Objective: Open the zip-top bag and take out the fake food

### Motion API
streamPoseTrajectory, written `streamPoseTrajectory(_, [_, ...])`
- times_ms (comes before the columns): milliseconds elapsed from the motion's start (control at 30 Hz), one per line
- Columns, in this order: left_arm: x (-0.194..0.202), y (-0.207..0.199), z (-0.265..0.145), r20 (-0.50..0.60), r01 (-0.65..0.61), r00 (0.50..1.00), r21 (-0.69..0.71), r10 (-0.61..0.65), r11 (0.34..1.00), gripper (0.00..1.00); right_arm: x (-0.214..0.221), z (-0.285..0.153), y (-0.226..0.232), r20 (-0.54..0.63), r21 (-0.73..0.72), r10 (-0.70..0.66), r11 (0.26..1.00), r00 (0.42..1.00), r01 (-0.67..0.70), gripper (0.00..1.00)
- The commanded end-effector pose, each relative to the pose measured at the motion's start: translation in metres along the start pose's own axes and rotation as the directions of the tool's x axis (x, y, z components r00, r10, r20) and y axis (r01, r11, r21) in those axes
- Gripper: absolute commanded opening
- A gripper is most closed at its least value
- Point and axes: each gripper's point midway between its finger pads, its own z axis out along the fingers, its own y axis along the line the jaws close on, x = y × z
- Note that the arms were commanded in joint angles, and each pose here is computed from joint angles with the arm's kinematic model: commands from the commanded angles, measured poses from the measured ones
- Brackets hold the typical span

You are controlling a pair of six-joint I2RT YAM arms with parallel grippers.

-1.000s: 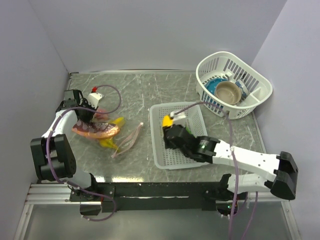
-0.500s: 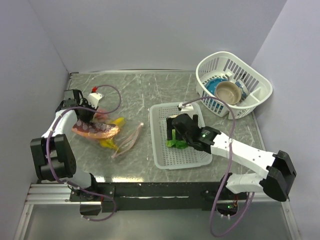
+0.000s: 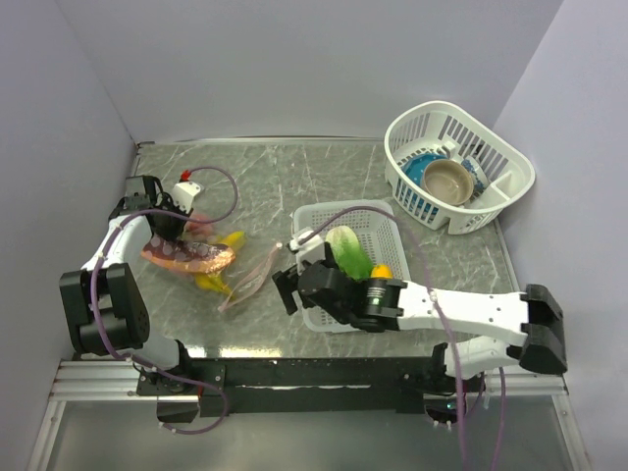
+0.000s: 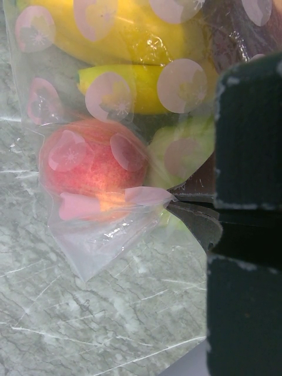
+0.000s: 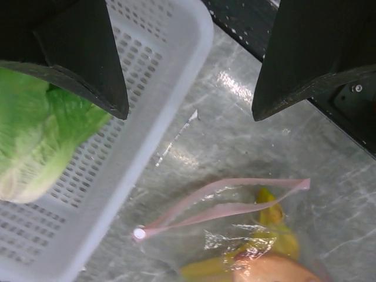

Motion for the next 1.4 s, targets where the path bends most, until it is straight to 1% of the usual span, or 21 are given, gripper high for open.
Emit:
streamPoseTrajectory(0, [0.014,-0.015,0.003,-0.049,0.034,0.998,0.056,-0.031,0.998,0.01,0.015,0.041,0.026,-0.016,-0.024,-0.044,0.999,0.999,0.044,0.88])
streamPoseTrajectory(33, [0.015,-0.014,0.003,-0.052,0.037,0.998,0.055,-0.034,0.998,0.01,0.019,0.048,0.029,-0.026,-0.024,-0.064,0.998,0.998,0.063,0.83])
streamPoseTrajectory(133, [0.013,-0.015,0.004,-0.050,0.046,0.998,0.062,-0.043,0.997,0.01,0.027,0.073,0.041,-0.040,-0.028,-0.094,0.995,0.995,0.093,0.75])
streamPoseTrajectory(200, [0.012,-0.016,0.004,-0.043,0.046,0.998,0.064,-0.044,0.997,0.01,0.030,0.088,0.053,-0.041,-0.044,-0.105,0.994,0.994,0.103,0.72])
streamPoseTrajectory(367, [0.016,-0.017,0.005,-0.057,0.043,0.998,0.065,-0.039,0.997,0.01,0.022,0.112,0.072,-0.018,-0.069,-0.097,0.993,0.995,0.096,0.71])
streamPoseTrajectory(533, [0.021,-0.016,0.006,-0.068,0.029,0.997,0.055,-0.025,0.998,0.01,0.025,0.135,0.081,-0.030,-0.083,-0.088,0.993,0.996,0.085,0.71])
streamPoseTrajectory(567, [0.022,-0.015,0.006,-0.069,0.027,0.997,0.052,-0.023,0.998,0.01,0.015,0.140,0.085,-0.008,-0.091,-0.072,0.993,0.997,0.071,0.71])
streamPoseTrajectory(667, [0.023,-0.015,0.006,-0.071,0.023,0.997,0.050,-0.020,0.998,0.01,0.015,0.152,0.093,-0.013,-0.107,-0.071,0.992,0.997,0.069,0.71])
streamPoseTrajectory(700, [0.023,-0.015,0.005,-0.073,0.023,0.997,0.048,-0.020,0.999,0.01,0.024,0.159,0.092,-0.041,-0.099,-0.087,0.992,0.995,0.082,0.71])
streamPoseTrajectory(733, [0.023,-0.015,0.005,-0.073,0.022,0.997,0.048,-0.018,0.999,0.01,0.018,0.162,0.096,-0.032,-0.103,-0.078,0.992,0.996,0.074,0.71])
streamPoseTrajectory(800, [0.023,-0.014,0.004,-0.073,0.016,0.997,0.043,-0.013,0.999,0.01,0.030,0.166,0.095,-0.063,-0.098,-0.095,0.991,0.993,0.089,0.70])
streamPoseTrajectory(967, [0.023,-0.013,0.005,-0.077,0.017,0.997,0.041,-0.014,0.999,0.01,0.046,0.163,0.088,-0.089,-0.094,-0.095,0.992,0.991,0.087,0.68])
streamPoseTrajectory(1000, [0.024,-0.013,0.005,-0.078,0.019,0.997,0.044,-0.015,0.999,0.01,0.041,0.163,0.090,-0.067,-0.103,-0.083,0.992,0.994,0.076,0.67])
streamPoseTrajectory(1067, [0.022,-0.013,0.005,-0.075,0.022,0.997,0.046,-0.018,0.999,0.01,0.042,0.164,0.090,-0.066,-0.107,-0.081,0.992,0.995,0.073,0.62])
streamPoseTrajectory(1133, [0.022,-0.015,0.006,-0.076,0.028,0.997,0.052,-0.024,0.998,0.01,0.039,0.166,0.096,-0.058,-0.123,-0.075,0.990,0.995,0.068,0.61])
streamPoseTrajectory(1167, [0.022,-0.014,0.005,-0.076,0.030,0.997,0.049,-0.026,0.998,0.01,0.039,0.168,0.098,-0.057,-0.130,-0.077,0.989,0.995,0.069,0.63])
streamPoseTrajectory(1200, [0.021,-0.014,0.005,-0.074,0.030,0.997,0.049,-0.026,0.998,0.01,0.037,0.168,0.104,-0.055,-0.153,-0.072,0.986,0.996,0.062,0.73])
streamPoseTrajectory(1233, [0.022,-0.014,0.005,-0.076,0.028,0.997,0.046,-0.025,0.999,0.01,0.033,0.168,0.108,-0.048,-0.170,-0.064,0.984,0.997,0.055,0.77])
streamPoseTrajectory(1267, [0.021,-0.013,0.004,-0.075,0.025,0.997,0.046,-0.021,0.999,0.01,0.031,0.167,0.113,-0.045,-0.196,-0.059,0.979,0.997,0.049,0.83])
streamPoseTrajectory(1333, [0.021,-0.012,0.004,-0.078,0.021,0.997,0.042,-0.018,0.999,0.01,0.026,0.165,0.125,-0.032,-0.252,-0.037,0.967,0.999,0.028,0.92])
streamPoseTrajectory(1367, [0.022,-0.012,0.003,-0.081,0.022,0.997,0.038,-0.019,0.999,0.01,0.027,0.167,0.128,-0.032,-0.257,-0.036,0.966,0.999,0.026,1.00])
